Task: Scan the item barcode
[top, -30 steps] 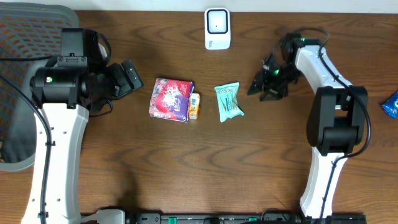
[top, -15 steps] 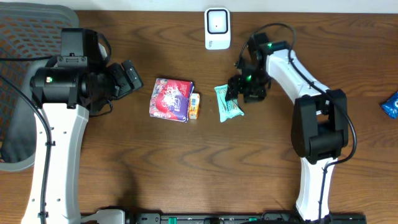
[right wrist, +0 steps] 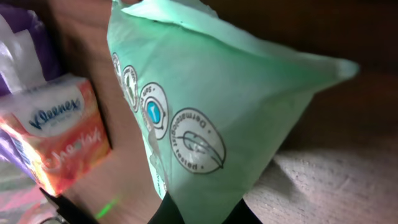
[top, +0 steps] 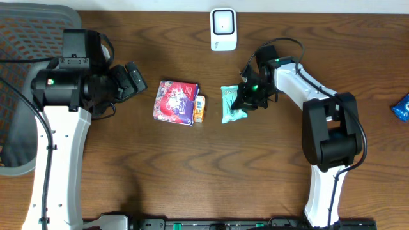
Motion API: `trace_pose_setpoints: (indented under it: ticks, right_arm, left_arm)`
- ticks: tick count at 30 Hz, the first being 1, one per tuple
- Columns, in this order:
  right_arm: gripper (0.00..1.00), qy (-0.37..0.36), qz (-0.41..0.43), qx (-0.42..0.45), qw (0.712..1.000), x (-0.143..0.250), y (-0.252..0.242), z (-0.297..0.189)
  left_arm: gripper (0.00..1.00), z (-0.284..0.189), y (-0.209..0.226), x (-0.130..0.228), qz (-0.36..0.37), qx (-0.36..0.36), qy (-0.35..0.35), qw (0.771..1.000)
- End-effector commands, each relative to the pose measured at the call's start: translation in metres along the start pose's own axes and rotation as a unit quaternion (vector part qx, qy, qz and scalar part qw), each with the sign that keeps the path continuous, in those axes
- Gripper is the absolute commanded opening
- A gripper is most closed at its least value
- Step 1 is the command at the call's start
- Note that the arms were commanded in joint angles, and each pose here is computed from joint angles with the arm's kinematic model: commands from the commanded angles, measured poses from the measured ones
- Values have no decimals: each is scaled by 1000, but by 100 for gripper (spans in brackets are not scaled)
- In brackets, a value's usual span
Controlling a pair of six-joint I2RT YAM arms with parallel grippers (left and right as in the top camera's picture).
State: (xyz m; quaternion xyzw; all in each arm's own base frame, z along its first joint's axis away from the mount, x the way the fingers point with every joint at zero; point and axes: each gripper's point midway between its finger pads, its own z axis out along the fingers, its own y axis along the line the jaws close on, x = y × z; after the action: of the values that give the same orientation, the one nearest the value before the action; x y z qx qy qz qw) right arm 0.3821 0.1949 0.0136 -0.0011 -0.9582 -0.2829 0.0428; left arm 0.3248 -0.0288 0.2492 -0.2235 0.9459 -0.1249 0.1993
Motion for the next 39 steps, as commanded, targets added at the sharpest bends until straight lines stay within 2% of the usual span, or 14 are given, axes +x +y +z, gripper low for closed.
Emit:
trace_pose_setpoints:
  ticks: [1, 6, 10, 16, 20, 31, 35, 39]
  right_arm:
    - [1, -31, -5, -14, 999, -27, 17, -10]
    - [1, -130, -24, -52, 990, -84, 62, -55]
    - [1, -218, -35, -96, 971, -127, 91, -84]
    - [1, -299, -1, -172, 939, -172, 115, -105]
    - [1, -325, 19, -212, 922, -191, 122, -107]
    - [1, -354, 62, -222, 906, -215, 90, -124]
    - [1, -363, 54, -222, 903, -224, 65, -171]
    - [1, -370, 89, -139, 914, -219, 1, -220]
  left_arm:
    - [98, -2, 1, -2, 3, -2, -5, 1000]
    - [98, -2, 1, -2, 3, -2, -5, 1000]
    - [98, -2, 1, -2, 3, -2, -5, 1000]
    - [98, -2, 1, -2, 3, -2, -5, 1000]
    - [98, -2, 1, -2, 3, -2, -5, 1000]
    - [98, -2, 1, -2, 3, -2, -5, 1000]
    - [98, -2, 1, -2, 3, -2, -5, 1000]
    - [98, -2, 1, -2, 3, -2, -5, 1000]
